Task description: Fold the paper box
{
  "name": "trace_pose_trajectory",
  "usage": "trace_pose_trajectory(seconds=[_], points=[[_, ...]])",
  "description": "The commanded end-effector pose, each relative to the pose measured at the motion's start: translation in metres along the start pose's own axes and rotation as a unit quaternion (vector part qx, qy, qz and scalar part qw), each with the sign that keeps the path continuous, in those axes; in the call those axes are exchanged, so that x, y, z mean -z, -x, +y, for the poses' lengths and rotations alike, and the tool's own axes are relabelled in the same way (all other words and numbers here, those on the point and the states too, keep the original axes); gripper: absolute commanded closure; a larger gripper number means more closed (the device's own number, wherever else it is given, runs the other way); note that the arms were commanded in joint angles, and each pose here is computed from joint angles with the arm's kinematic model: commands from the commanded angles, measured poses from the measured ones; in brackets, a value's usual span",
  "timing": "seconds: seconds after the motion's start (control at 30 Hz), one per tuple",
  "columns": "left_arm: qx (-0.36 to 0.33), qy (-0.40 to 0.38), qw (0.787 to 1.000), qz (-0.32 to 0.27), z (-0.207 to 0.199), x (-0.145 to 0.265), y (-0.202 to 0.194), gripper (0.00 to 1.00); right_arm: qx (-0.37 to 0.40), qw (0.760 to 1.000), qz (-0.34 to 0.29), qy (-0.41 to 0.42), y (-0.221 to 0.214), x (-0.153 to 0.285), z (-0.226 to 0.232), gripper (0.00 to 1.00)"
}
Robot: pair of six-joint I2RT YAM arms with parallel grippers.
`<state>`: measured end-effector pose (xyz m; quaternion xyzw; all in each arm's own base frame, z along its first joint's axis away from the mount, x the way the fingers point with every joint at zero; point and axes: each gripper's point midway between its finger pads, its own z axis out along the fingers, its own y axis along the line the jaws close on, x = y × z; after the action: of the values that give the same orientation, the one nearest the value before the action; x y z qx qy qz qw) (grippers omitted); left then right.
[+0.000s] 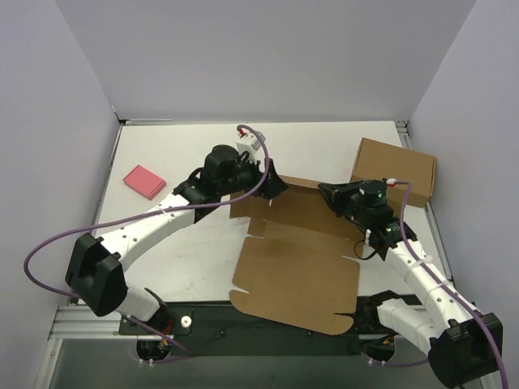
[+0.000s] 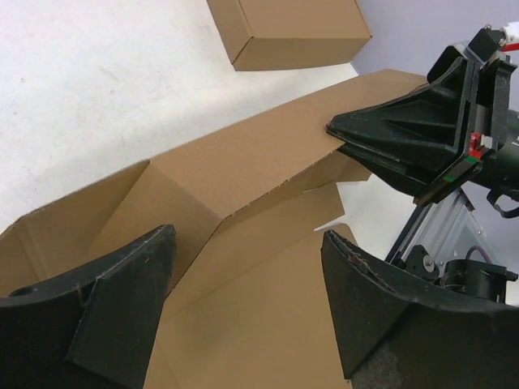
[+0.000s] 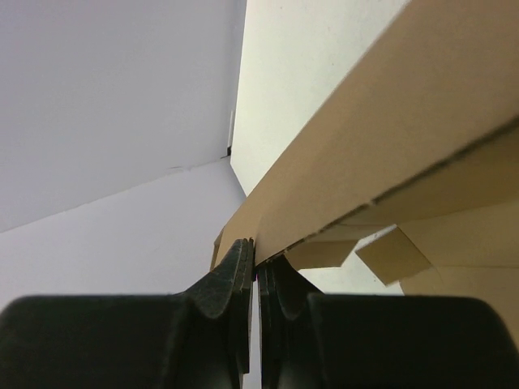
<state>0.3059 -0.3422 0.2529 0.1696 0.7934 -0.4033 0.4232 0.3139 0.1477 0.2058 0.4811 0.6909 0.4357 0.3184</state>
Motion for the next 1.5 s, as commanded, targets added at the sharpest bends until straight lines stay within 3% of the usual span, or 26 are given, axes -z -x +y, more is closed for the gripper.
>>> trace_pose_trajectory(seconds=[0.0,0.27,0.43,0.73,1.07,1.47], points=[[0.014,-0.043,0.999,-0.029,-0.02,-0.009,0.013,0.18,0.038,0.999,-0.007,-0.013,0.001,0.005,-0.008,1.0],[0.042,-0.071,0.996,-0.028,-0.028,-0.023,0.01,0.18,0.046,0.999,-0.018,-0.023,0.005,0.006,-0.016,1.0],[0.007,-0.041,0.999,-0.029,-0.021,-0.019,0.015,0.18,0.071,0.997,-0.024,0.003,0.007,0.005,-0.008,1.0],[0.007,0.027,0.997,-0.073,0.04,0.038,0.072,0.18,0.151,0.983,0.006,0.108,-0.02,-0.002,0.053,1.0],[0.005,0.085,0.99,-0.108,0.091,0.097,0.104,0.17,0.17,0.959,0.057,0.221,-0.067,-0.036,0.104,1.0],[0.049,0.064,0.994,-0.075,0.075,0.083,0.062,0.2,0.173,0.969,0.02,0.177,-0.056,-0.061,0.053,1.0]])
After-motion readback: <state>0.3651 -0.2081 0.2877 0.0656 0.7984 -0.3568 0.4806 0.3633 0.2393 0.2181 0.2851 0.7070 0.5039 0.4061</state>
